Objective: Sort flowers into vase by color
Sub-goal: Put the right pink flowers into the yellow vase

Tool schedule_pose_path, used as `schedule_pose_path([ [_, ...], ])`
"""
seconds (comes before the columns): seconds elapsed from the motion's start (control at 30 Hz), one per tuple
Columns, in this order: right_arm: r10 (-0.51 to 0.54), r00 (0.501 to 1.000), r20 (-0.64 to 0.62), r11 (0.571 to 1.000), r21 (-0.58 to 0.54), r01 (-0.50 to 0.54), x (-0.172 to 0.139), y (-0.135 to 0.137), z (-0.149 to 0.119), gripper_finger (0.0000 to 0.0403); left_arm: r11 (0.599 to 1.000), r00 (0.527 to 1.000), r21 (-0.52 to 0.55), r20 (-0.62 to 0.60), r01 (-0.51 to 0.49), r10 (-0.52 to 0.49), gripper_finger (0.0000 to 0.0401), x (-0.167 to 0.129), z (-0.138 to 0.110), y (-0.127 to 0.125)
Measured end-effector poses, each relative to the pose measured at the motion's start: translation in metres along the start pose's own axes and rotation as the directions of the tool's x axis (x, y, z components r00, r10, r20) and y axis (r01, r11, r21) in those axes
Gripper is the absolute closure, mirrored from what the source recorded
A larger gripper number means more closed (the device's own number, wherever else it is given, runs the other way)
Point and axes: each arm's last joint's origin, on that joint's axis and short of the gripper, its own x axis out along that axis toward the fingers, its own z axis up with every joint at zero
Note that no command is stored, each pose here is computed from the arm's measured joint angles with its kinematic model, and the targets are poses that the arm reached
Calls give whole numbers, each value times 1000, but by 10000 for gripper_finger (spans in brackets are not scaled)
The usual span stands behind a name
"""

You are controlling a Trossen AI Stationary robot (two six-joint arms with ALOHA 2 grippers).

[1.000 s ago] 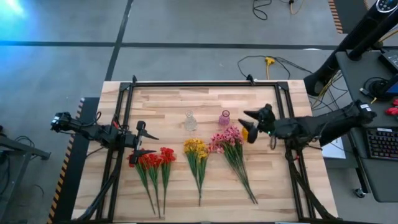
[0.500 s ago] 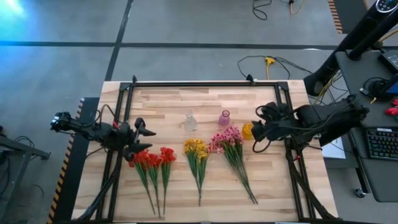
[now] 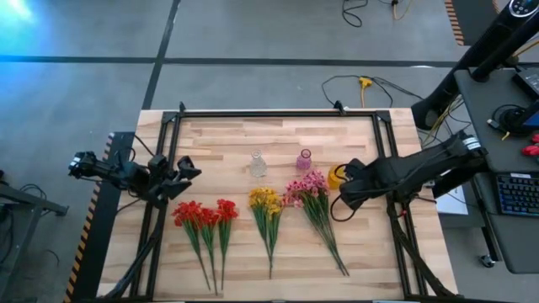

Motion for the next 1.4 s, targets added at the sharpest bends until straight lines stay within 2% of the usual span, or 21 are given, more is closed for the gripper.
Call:
schedule_pose_path([
  [0.23, -27, 1000, 14, 999, -37, 27, 12, 19, 7, 170, 999, 999, -10, -15, -35, 35, 168, 2, -3, 2],
  [0.33, -60, 995, 74, 998, -12, 61, 14, 23, 11, 170, 999, 999, 7, 1, -45, 45, 168, 5, -3, 2],
  [0.43, -78, 994, 81, 997, 8, 78, 16, 25, 12, 170, 999, 999, 28, 25, -41, 41, 168, 9, -3, 0],
  [0.63, -78, 995, 57, 997, -5, 78, 19, 29, 12, 170, 995, 995, 61, -70, -73, 77, 168, 32, -5, -6],
  [0.73, -5, 1000, 18, 1000, 7, 5, 21, 37, 13, 170, 989, 989, 119, -113, -87, 100, 168, 50, -4, -12],
  [0.83, 168, 986, 24, 985, 31, -168, 21, 54, 16, 170, 971, 975, 216, -174, -97, 137, 168, 68, 1, -20],
  [0.9, 291, 954, 77, 955, 34, -294, 17, 68, 19, 170, 951, 950, 283, -242, -124, 196, 168, 78, 5, -25],
  [0.97, 382, 915, 128, 921, 32, -389, 16, 82, 24, 170, 925, 902, 343, -328, -162, 280, 168, 86, 8, -28],
  [1.07, 436, 885, 163, 896, 19, -444, 20, 97, 29, 170, 866, 812, 445, -405, -228, 421, 168, 92, 13, -30],
  [1.13, 437, 884, 165, 897, 1, -443, 27, 106, 31, 170, 821, 753, 512, -428, -254, 500, 168, 94, 15, -30],
  [1.23, 377, 918, 123, 926, -25, -377, 46, 119, 31, 170, 779, 707, 567, -433, -268, 559, 168, 95, 17, -30],
  [1.4, 308, 951, 24, 951, 26, -309, 75, 135, 28, 170, 766, 709, 593, -427, -248, 561, 168, 98, 20, -33],
])
